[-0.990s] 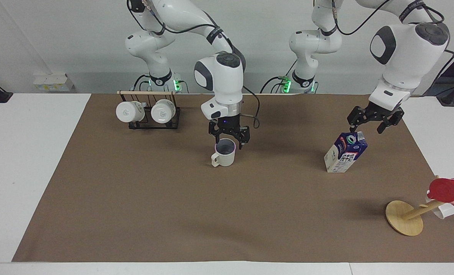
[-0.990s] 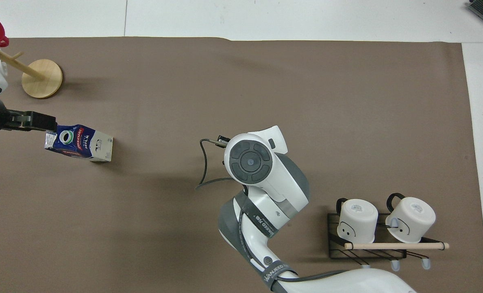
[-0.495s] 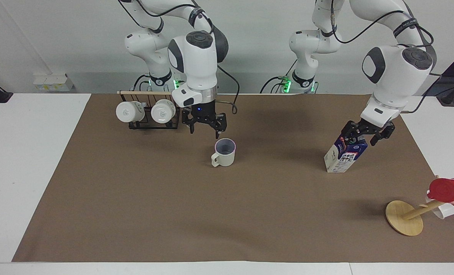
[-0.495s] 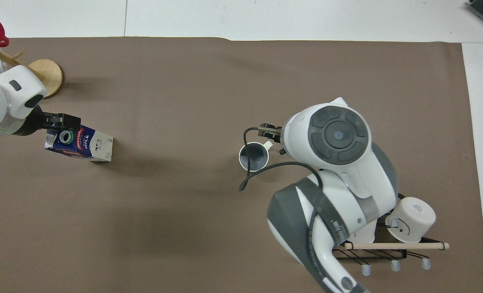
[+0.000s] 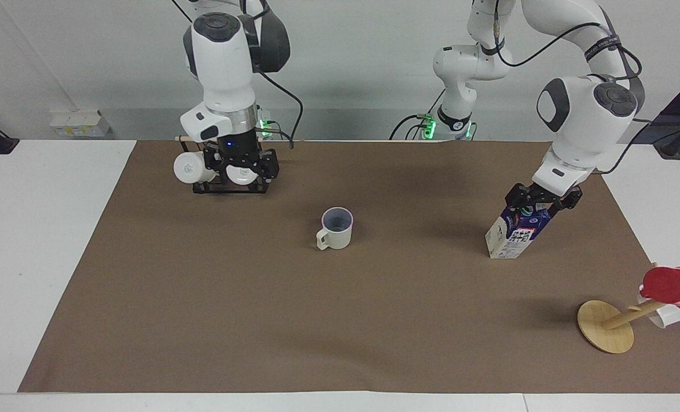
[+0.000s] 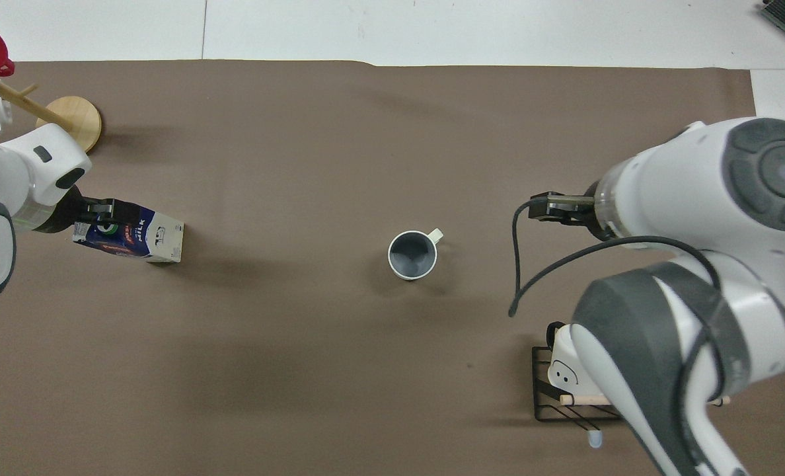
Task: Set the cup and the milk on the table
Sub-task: 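Withdraw the right gripper while the left gripper grasps the milk carton, then carry the milk carton with the left gripper beside the white mug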
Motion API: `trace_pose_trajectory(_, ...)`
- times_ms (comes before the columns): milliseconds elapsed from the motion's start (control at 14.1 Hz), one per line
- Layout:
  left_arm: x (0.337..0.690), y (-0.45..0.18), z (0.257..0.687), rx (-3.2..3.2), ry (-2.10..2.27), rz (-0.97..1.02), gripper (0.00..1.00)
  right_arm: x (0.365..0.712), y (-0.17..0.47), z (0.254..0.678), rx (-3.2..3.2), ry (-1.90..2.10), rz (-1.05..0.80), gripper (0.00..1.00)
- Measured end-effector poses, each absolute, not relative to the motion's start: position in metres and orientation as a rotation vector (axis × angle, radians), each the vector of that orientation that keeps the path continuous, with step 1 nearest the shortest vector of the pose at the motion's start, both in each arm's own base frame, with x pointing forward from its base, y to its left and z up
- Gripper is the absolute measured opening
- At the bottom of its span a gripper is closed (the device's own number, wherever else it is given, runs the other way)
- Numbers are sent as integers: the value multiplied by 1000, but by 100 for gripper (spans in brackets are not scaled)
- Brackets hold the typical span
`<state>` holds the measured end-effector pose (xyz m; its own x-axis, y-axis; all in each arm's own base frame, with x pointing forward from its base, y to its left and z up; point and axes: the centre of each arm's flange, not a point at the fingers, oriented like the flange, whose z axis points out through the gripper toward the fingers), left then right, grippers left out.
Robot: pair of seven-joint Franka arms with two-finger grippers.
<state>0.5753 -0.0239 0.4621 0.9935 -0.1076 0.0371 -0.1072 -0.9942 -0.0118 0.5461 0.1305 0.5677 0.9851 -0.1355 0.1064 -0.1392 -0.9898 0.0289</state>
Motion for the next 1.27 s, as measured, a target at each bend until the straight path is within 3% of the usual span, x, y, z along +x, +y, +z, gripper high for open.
trace_pose_trajectory(141,575,-24,462,-3127,173,-58,96,540,101,580,3110,-206,124,100)
trace_pose_trajectory(283,574,-26,463,-3126,182,-60,71,534,80,582,3105,-209,62,100)
trace_pose_trajectory(354,574,-28,463,-3126,186,-62,68,532,69,581,3101,-205,29,100)
trace_pose_trajectory(778,567,-56,501,-3123,252,-151,59,526,-16,579,3098,-205,-44,100)
trace_pose_trajectory(1273,528,-227,518,-3171,217,-198,60,515,-39,633,3149,-219,23,100)
